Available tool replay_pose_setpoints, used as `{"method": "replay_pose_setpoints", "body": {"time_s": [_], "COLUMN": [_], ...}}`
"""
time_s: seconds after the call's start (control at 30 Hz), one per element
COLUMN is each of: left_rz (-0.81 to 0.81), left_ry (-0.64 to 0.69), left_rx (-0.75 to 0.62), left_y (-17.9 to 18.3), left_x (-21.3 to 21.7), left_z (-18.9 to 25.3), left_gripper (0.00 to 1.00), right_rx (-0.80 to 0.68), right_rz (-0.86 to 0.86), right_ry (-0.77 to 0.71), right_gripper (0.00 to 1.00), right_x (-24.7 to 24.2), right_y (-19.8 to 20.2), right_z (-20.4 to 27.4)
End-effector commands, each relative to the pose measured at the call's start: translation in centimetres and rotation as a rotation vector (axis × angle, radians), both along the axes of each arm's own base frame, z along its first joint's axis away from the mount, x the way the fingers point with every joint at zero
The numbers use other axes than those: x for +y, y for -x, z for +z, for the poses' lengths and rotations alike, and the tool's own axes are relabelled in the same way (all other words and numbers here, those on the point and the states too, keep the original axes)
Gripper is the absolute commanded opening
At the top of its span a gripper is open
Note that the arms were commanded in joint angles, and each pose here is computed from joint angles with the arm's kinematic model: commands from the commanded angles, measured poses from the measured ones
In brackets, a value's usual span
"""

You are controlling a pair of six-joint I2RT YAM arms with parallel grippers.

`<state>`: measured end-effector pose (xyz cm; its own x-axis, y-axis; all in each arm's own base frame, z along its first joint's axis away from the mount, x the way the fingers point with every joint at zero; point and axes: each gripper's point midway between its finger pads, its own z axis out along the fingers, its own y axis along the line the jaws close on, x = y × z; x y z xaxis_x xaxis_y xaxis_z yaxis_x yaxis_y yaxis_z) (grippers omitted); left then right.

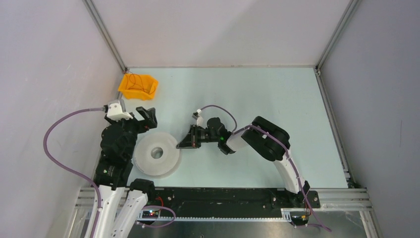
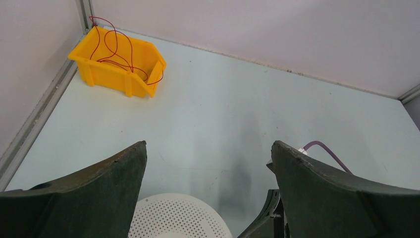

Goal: Wrap the cables

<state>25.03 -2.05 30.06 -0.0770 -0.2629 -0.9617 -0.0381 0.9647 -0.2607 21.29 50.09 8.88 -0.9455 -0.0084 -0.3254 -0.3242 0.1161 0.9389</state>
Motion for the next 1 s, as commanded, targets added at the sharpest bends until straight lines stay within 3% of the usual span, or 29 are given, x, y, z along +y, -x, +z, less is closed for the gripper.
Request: {"method": "replay_pose_setpoints", "body": {"time_s": [0.0,0.17,0.4,0.57,0.6,0.7,0.83,0.97], "left_rz": [-0.012,0.000,0.059,0.156,0.181,0.251,0.446,0.492], "left_ry": [-0.018,-0.016,0.007,-0.009,0.007,0.153,0.350,0.517], "left_rx": [0.001,0.014,0.053,0.214,0.251,0.323,0.389,0.406], "left_y": [-0.2,-0.4,-1.2,-3.7,-4.6,-6.5,-9.6,-14.1], "left_x": [-0.1,0.1,0.8,2.3,3.1,4.8,8.8,10.8], "left_z": [0.0,-0.4,-1.4,-3.7,-4.1,-5.5,-7.6,-8.5], "left_gripper": [0.98,0.98,0.98,1.00,0.96,0.87,0.86,0.81], "right_rx": [-0.055,-0.039,0.005,0.038,0.062,0.047,0.073,0.002], "right_rz": [0.013,-0.052,-0.231,-0.380,-0.400,-0.477,-0.548,-0.598], "right_ry": [-0.093,-0.138,-0.130,-0.053,-0.014,0.111,0.312,0.386], "right_gripper": [0.01,0.00,0.00,0.00,0.00,0.00,0.03,0.24], "right_x": [0.0,-3.1,-12.7,-19.9,-21.0,-23.9,-26.7,-28.4], "right_y": [-1.1,-2.8,-5.5,-6.5,-5.8,-6.0,-5.1,-5.1], "right_z": [2.7,4.0,4.0,3.5,2.8,0.8,-1.6,-1.0]}}
